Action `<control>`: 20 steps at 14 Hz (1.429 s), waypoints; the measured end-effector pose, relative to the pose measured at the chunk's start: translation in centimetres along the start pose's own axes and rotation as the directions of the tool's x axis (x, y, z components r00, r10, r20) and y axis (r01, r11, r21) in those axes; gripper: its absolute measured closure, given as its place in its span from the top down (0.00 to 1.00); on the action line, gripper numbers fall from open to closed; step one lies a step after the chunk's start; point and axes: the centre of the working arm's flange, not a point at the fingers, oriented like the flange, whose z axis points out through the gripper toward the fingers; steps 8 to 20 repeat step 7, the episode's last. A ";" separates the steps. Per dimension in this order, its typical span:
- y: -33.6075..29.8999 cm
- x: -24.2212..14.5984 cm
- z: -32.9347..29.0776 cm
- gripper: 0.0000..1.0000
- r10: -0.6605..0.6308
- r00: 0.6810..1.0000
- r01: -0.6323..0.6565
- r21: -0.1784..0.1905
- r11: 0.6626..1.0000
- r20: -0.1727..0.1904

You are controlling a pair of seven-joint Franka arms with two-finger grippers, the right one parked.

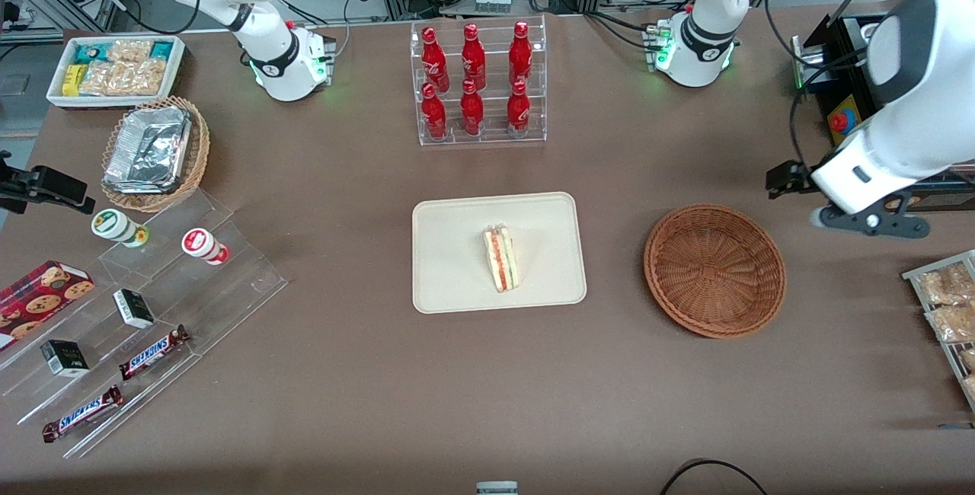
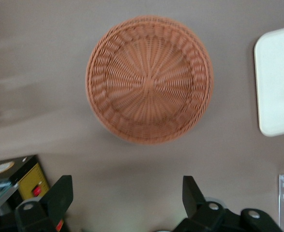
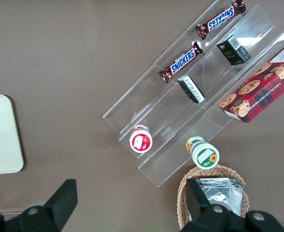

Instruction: Place sandwich from basket to tray

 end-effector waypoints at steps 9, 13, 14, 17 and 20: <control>-1.7 -4.9 -6.6 1.00 -0.001 1.000 0.001 -0.004 1.000 -0.011; -1.7 -4.9 -6.6 1.00 -0.001 1.000 0.001 -0.004 1.000 -0.011; -1.7 -4.9 -6.6 1.00 -0.001 1.000 0.001 -0.004 1.000 -0.011; -1.7 -4.9 -6.6 1.00 -0.001 1.000 0.001 -0.004 1.000 -0.011; -1.7 -4.9 -6.6 1.00 -0.001 1.000 0.001 -0.004 1.000 -0.011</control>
